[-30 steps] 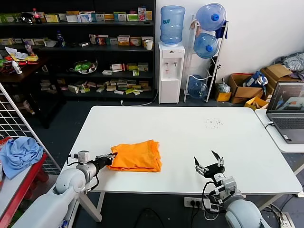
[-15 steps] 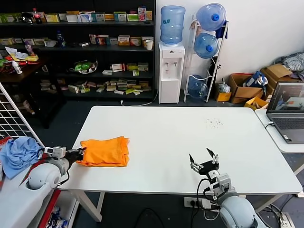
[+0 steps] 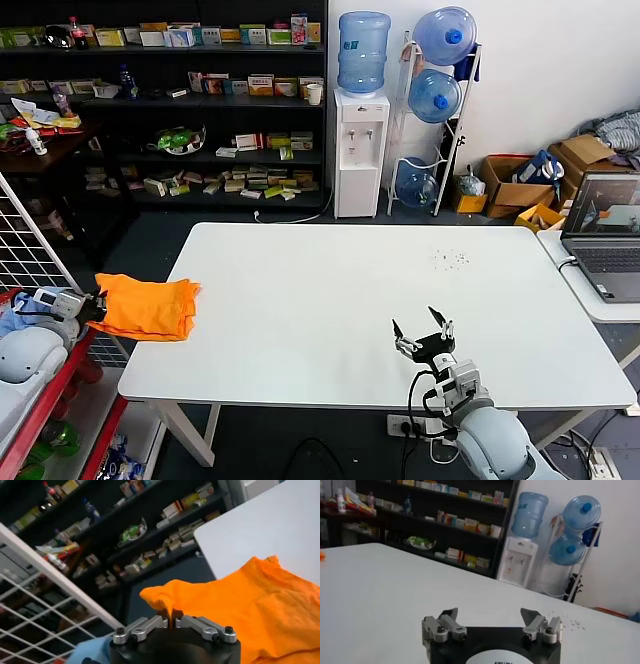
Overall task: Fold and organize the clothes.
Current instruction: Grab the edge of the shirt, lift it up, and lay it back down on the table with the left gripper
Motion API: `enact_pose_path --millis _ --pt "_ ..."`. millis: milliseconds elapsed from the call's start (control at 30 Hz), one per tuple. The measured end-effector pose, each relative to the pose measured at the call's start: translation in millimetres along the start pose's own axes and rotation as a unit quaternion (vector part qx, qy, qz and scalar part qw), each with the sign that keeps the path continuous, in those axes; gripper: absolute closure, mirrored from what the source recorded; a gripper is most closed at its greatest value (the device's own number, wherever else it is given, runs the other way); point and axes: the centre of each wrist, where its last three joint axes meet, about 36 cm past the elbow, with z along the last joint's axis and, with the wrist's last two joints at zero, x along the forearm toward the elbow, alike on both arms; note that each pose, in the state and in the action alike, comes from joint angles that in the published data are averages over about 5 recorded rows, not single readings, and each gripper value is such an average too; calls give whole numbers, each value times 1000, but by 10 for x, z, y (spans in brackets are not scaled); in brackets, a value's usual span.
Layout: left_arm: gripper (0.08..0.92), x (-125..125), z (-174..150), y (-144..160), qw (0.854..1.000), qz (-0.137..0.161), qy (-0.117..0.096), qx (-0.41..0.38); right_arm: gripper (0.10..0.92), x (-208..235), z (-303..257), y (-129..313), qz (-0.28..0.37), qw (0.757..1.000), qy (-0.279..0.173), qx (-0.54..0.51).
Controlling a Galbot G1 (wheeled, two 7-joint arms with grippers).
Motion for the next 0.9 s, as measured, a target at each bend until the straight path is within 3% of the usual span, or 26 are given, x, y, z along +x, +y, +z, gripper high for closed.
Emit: enact_pose_path --millis 200,367,600,900 --pt "869 80 -71 345 998 -37 -8 -53 200 -7 -10 15 -1 1000 -2 -1" --pt "869 142 -153 409 997 -44 -14 -66 200 13 -9 28 0 1000 -3 -2" --pt "869 211 -272 14 999 -12 -27 -41 200 57 19 64 3 1000 -1 -2" --pt "869 306 -520 -626 997 42 -46 55 200 133 80 80 11 1000 7 2"
